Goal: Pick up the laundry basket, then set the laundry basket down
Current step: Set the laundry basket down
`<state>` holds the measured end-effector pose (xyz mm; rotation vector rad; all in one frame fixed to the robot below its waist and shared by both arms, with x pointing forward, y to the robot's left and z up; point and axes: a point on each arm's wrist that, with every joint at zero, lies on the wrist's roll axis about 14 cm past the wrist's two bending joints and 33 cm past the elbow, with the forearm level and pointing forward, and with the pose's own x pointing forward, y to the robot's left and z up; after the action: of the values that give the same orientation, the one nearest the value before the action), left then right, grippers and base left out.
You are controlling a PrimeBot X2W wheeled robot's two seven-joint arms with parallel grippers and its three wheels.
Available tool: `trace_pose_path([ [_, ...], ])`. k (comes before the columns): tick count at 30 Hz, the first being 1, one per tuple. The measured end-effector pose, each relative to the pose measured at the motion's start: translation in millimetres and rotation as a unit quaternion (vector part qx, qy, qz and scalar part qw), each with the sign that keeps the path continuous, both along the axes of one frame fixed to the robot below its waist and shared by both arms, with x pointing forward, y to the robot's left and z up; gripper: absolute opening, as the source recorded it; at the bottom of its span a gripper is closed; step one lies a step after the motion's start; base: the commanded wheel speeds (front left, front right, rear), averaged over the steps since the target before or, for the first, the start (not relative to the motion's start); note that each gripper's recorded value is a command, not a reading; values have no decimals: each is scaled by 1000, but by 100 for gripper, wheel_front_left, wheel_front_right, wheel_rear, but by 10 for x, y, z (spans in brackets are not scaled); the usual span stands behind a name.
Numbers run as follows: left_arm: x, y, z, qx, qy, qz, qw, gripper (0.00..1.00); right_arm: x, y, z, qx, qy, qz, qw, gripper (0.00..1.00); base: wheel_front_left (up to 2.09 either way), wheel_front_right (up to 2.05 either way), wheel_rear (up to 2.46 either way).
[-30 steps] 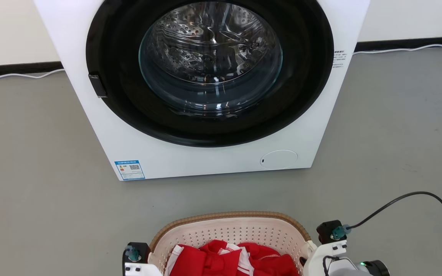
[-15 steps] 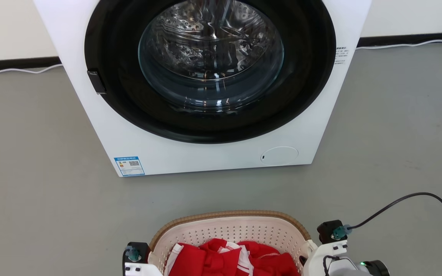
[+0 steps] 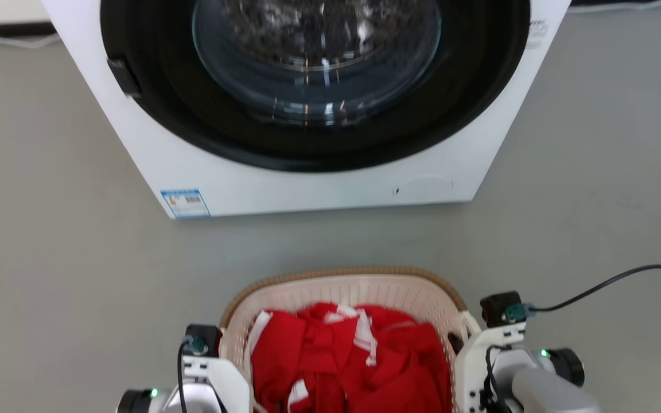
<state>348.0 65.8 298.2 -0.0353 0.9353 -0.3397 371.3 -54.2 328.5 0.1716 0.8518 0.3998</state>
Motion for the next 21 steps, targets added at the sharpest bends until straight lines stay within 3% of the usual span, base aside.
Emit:
trace_pose_path([
  [21, 607, 16, -528, -14, -2, 14, 1000, 0, 643, 19, -596, 11, 7, -17, 1000, 0, 0, 0, 0],
])
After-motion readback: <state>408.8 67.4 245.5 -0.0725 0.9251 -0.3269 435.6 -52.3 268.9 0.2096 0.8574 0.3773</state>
